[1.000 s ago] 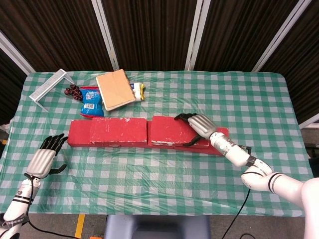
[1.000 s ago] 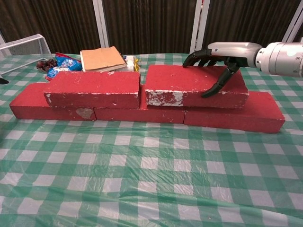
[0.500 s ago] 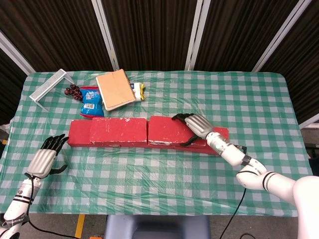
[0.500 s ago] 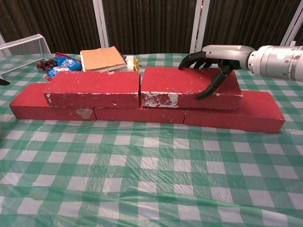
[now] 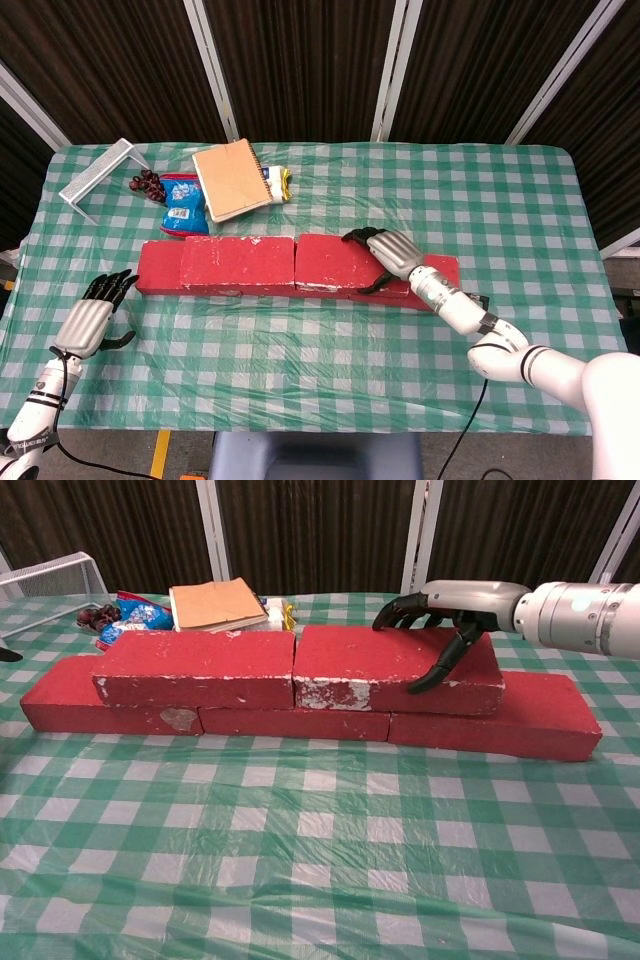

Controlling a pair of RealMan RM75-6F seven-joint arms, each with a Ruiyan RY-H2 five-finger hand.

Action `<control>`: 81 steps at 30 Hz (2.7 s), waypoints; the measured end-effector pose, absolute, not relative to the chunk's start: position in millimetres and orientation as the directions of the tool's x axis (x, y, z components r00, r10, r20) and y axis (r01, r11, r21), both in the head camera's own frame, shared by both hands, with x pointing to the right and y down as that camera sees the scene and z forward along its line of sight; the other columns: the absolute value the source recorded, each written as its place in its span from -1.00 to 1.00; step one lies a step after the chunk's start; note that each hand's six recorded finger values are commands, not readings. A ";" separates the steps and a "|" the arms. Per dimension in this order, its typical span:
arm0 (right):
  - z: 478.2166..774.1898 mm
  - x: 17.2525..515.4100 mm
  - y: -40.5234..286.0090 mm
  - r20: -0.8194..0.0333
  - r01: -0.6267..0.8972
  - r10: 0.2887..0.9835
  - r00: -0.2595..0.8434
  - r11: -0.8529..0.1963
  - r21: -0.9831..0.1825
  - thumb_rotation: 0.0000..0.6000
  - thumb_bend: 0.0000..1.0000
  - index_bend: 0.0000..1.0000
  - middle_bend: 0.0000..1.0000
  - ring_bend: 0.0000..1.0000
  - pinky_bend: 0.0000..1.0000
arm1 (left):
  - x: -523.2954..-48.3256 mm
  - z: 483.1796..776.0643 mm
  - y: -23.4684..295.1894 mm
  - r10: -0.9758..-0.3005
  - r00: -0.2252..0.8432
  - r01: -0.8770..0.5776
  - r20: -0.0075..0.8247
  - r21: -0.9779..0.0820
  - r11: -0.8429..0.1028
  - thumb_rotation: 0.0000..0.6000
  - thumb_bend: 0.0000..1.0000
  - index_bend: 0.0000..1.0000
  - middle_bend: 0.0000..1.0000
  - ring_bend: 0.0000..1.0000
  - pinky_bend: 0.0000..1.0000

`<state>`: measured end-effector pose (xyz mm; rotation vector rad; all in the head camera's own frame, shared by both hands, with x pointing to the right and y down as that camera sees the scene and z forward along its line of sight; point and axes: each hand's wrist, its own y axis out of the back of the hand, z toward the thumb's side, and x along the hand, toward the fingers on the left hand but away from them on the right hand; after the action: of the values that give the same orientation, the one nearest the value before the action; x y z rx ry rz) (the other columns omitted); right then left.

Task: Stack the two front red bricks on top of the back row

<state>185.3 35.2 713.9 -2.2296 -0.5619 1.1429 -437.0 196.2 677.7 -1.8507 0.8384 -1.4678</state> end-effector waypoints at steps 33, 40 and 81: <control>714.6 181.3 44.1 -0.646 0.106 0.549 0.531 -0.799 -0.592 1.00 -0.82 -1.00 -0.78 -0.95 -0.70 | -435.5 679.1 195.4 -0.790 0.190 -0.105 0.584 -0.787 -0.607 1.00 -0.48 -1.00 -1.00 -1.00 -0.96; 700.4 185.6 42.9 -0.609 0.154 0.576 0.545 -0.783 -0.603 1.00 -0.86 -1.00 -0.91 -1.00 -0.86 | -435.1 677.8 195.7 -0.792 0.193 -0.105 0.580 -0.790 -0.604 1.00 -0.48 -1.00 -1.00 -1.00 -0.96; 706.2 302.6 82.0 -0.694 0.072 0.576 0.432 -0.789 -0.610 0.80 -0.86 -0.36 -0.93 -1.00 -0.93 | -433.1 675.8 196.6 -0.794 0.194 -0.094 0.576 -0.795 -0.600 1.00 -0.48 -1.00 -1.00 -1.00 -0.96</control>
<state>302.6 82.0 706.2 -2.1906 -0.5455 1.3401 -433.1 196.6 675.8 -1.8535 0.8292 -1.4499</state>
